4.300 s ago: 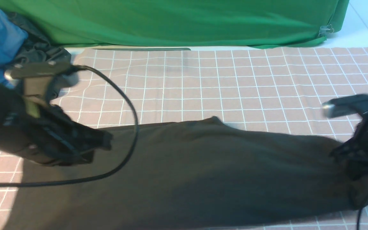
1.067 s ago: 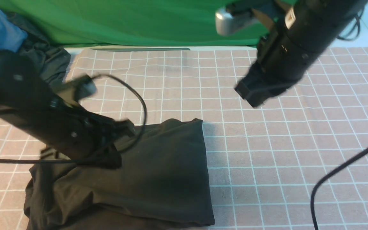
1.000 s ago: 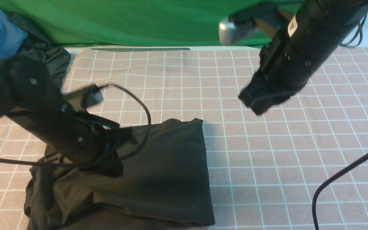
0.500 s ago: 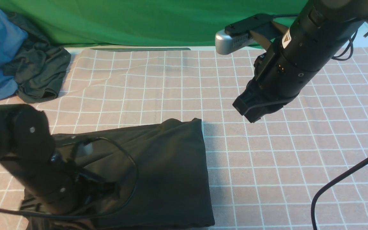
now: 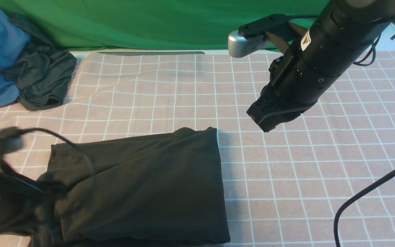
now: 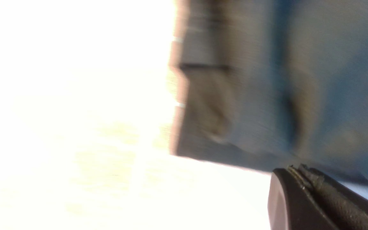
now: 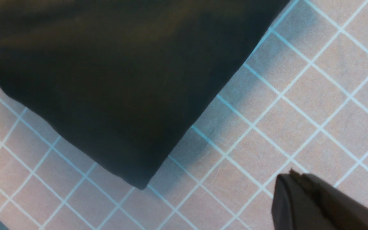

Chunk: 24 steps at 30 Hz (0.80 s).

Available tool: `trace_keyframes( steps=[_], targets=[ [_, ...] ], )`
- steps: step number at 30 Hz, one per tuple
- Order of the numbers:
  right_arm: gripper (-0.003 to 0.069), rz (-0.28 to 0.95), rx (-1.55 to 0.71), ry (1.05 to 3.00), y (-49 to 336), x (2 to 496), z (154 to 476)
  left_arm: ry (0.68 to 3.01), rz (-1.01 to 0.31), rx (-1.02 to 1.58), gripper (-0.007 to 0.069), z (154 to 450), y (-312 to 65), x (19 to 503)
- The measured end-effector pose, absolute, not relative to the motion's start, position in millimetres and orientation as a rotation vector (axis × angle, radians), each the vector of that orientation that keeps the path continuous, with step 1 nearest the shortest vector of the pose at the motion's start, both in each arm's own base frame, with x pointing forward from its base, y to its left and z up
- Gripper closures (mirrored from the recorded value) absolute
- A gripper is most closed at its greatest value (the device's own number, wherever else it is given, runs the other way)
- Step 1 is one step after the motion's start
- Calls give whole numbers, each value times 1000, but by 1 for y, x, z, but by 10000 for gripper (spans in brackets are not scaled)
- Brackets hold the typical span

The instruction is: Fold a long-sleeved shirt over a pink coffee tablecloth.

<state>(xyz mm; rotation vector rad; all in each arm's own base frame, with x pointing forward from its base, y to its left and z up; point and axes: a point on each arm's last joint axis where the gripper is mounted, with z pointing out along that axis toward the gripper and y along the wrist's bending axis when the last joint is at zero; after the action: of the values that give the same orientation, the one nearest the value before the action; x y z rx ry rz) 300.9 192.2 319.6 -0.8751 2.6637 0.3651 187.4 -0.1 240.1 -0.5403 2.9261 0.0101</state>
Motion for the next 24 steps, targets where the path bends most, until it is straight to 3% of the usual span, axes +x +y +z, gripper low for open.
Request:
trace_keyframes(
  steps=[3, 7, 11, 12, 13, 16, 17, 19, 24],
  targets=[
    [620, 369, -877, 2660, 193, 301, 320, 2876, -54, -701, 610, 240, 20, 188],
    [620, 377, -872, 2633, 194, 303, 321, 2827, -138, -694, 583, 239, 23, 192],
    [620, 376, -883, 2610, 195, 304, 321, 2810, -122, -666, 459, 228, 25, 190],
    [620, 376, -884, 2604, 195, 304, 321, 2805, -118, -656, 393, 224, 25, 189],
    [620, 376, -886, 2604, 195, 304, 321, 2804, -117, -652, 383, 223, 25, 189],
    [620, 375, -900, 2585, 195, 305, 322, 2782, -114, -619, 194, 212, 24, 186],
    [620, 376, -900, 2582, 195, 305, 322, 2783, -114, -614, 194, 212, 24, 186],
    [620, 388, -896, 2576, 196, 306, 322, 2764, -121, -613, 102, 205, 24, 185],
    [620, 408, -891, 2571, 197, 305, 323, 2779, -130, -604, 78, 193, 23, 182]
  ],
)
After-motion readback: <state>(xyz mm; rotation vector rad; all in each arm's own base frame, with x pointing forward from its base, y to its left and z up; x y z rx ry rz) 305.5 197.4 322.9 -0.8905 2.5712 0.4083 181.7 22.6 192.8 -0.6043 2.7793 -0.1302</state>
